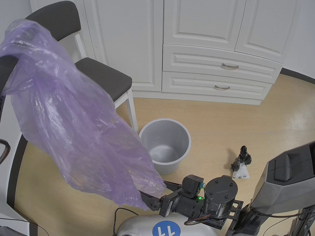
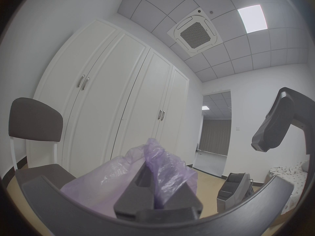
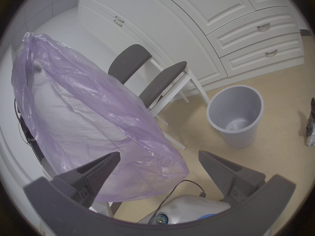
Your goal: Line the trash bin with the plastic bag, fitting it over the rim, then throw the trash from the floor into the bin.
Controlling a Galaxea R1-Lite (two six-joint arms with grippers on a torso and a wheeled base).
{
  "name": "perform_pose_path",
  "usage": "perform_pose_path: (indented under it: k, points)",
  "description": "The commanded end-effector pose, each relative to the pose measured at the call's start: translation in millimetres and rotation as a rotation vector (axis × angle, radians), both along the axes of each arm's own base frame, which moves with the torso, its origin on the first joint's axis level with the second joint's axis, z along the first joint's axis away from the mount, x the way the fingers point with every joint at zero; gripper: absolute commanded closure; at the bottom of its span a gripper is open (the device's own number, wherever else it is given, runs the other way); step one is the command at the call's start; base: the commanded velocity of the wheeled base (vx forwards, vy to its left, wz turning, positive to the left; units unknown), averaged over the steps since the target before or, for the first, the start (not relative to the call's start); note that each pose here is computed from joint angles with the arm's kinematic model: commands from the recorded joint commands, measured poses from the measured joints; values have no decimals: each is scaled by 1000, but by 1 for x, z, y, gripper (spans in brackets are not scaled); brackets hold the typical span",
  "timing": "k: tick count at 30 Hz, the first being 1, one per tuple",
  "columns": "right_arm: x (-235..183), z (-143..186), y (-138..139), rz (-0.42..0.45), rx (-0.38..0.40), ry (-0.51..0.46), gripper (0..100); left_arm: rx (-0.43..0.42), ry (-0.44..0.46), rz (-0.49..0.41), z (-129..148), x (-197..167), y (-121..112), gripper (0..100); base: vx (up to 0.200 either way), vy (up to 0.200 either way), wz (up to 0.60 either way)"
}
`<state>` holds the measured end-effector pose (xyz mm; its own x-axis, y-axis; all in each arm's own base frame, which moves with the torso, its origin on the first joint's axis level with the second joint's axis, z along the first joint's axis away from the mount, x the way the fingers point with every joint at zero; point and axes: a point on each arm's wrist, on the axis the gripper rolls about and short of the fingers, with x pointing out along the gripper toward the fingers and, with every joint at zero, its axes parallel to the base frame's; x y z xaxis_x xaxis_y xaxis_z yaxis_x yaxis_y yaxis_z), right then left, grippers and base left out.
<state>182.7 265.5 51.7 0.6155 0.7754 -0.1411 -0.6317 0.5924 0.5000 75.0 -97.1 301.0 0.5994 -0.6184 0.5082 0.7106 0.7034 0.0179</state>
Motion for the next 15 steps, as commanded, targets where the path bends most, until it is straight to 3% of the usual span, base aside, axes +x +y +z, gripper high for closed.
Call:
perform_pose_path:
  k: [1, 15]
  points:
    - [1, 0, 4, -2, 19, -10, 0, 0, 0, 0, 0, 0, 0, 100, 0, 0, 0]
    - [3, -1, 17, -32, 75, 22, 0, 0, 0, -1, 0, 0, 0, 100, 0, 0, 0]
